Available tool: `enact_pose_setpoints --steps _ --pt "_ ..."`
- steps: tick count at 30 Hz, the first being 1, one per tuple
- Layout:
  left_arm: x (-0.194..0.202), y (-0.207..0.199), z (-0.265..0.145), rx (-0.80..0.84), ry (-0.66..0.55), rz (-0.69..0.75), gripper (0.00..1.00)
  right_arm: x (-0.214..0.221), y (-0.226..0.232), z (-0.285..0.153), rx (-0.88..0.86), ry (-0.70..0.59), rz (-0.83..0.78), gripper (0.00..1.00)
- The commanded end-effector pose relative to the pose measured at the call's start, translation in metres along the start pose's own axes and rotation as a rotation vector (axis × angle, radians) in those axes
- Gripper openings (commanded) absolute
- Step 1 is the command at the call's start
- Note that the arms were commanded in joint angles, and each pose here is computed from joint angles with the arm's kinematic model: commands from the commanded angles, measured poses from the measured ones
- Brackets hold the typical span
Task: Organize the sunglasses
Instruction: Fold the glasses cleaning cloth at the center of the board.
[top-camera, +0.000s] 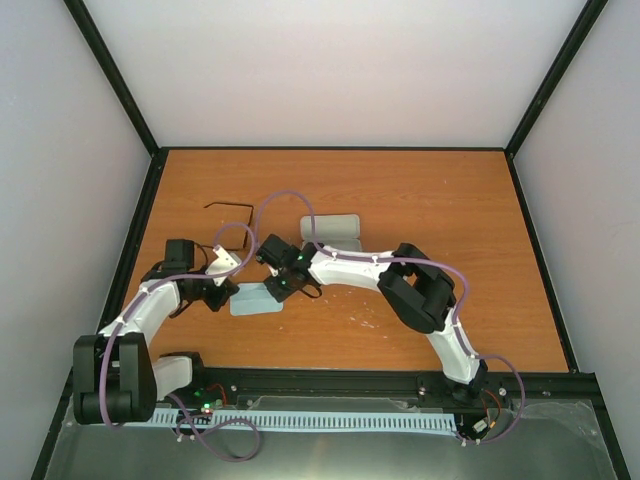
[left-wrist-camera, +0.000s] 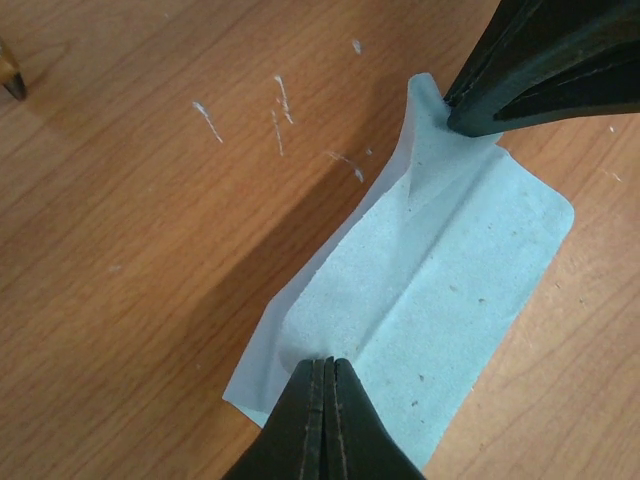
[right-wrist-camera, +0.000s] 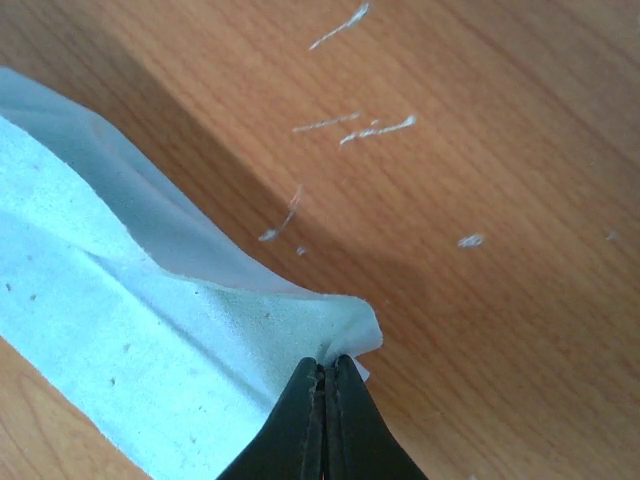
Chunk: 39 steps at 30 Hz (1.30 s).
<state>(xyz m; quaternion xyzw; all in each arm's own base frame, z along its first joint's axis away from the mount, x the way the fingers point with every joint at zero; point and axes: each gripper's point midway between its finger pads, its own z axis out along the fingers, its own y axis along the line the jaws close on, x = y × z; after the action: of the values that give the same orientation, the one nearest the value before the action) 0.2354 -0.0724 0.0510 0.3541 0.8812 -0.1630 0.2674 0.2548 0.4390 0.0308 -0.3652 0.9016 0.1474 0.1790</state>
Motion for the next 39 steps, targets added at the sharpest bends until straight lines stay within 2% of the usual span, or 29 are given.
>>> enact_pose_setpoints --steps 1,6,15,26,31,35,39 --pt "0.0 -0.006 -0.003 0.03 0.019 0.046 0.01 -0.01 0.013 -0.02 -0.042 -0.055 -0.015 0.03" --pt "0.01 -0.009 0.0 0.039 0.051 0.053 0.01 -0.001 0.022 -0.016 -0.081 -0.028 -0.03 0.04" --pt "0.032 -0.012 0.005 0.045 0.126 0.073 0.01 0.018 0.028 -0.023 -0.129 0.02 -0.043 0.13" --pt "0.042 -0.016 0.006 0.051 0.154 0.08 0.04 0.009 0.023 -0.062 -0.113 -0.046 -0.043 0.21" --pt "0.047 -0.018 0.005 0.038 0.16 0.088 0.23 0.002 0.019 -0.055 -0.089 -0.046 -0.033 0.25" --pt "0.04 -0.013 0.0 -0.003 0.138 0.096 0.53 0.0 0.014 -0.035 -0.055 -0.02 -0.022 0.27" --pt "0.014 0.0 -0.012 -0.091 0.05 0.111 0.65 0.002 0.008 -0.02 -0.016 0.003 -0.025 0.29"
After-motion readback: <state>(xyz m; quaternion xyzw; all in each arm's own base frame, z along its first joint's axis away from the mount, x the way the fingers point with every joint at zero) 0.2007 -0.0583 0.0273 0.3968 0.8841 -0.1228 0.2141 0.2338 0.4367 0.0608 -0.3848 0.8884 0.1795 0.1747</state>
